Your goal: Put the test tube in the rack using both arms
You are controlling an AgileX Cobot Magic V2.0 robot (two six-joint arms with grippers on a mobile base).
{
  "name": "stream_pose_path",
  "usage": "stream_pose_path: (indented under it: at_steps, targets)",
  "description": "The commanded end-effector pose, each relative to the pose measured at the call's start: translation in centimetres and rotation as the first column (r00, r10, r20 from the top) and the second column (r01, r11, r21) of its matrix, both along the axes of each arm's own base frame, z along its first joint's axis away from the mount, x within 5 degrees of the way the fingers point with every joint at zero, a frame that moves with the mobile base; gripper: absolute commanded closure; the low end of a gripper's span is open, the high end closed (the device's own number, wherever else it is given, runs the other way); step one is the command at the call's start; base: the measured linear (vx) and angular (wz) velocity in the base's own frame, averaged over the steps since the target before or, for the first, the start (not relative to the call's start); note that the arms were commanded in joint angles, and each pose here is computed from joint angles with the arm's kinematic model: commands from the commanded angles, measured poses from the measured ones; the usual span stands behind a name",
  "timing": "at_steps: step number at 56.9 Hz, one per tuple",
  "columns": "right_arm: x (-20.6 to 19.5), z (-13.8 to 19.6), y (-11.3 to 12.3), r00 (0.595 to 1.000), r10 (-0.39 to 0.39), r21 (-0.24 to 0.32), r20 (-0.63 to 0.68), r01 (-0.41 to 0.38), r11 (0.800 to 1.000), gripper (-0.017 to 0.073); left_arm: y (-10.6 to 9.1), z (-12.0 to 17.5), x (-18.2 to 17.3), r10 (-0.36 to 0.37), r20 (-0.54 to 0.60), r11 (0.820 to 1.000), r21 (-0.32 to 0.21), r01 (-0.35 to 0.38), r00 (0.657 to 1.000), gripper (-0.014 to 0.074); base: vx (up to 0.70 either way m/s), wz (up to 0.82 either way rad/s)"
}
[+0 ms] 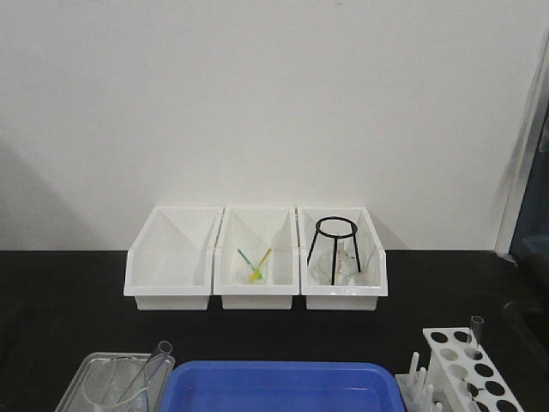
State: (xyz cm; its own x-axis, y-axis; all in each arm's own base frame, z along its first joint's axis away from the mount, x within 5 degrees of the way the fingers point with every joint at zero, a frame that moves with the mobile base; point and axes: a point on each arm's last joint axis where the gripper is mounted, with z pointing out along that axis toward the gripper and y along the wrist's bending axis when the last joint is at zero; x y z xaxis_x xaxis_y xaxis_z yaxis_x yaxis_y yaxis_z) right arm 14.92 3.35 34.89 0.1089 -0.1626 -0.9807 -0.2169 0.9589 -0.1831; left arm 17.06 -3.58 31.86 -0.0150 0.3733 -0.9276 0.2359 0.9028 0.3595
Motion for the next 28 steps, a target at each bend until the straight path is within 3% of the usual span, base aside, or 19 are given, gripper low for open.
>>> stream_pose_path:
  at_steps: [1,13,19,28]
  targets:
    - [-0.3,0.4,0.8,0.994,0.064,-0.03,0.09,-0.062,0.998,0.0005,-1.2,-1.4,0.6,-0.076,0.044,0.997,-0.005,0.076,0.996,0.0079,0.0,0.0]
    - [-0.4,-1.6,0.9,0.994,0.079,-0.032,0.071,-0.077,0.997,0.0005,-3.2,-6.7,2.7,-0.165,-0.106,0.985,0.035,0.169,0.981,0.0081,0.0,0.0]
    - [-0.4,-1.4,0.9,0.993,0.083,-0.029,0.087,-0.081,0.996,0.0005,-3.9,-7.8,4.1,-0.2,-0.085,0.979,0.018,0.202,0.976,0.0081,0.0,0.0]
    - [-0.4,-1.4,0.9,0.992,0.085,-0.028,0.092,-0.083,0.996,0.0005,-4.8,-8.8,7.0,-0.2,-0.138,0.979,0.013,0.203,0.97,0.0081,0.0,0.0]
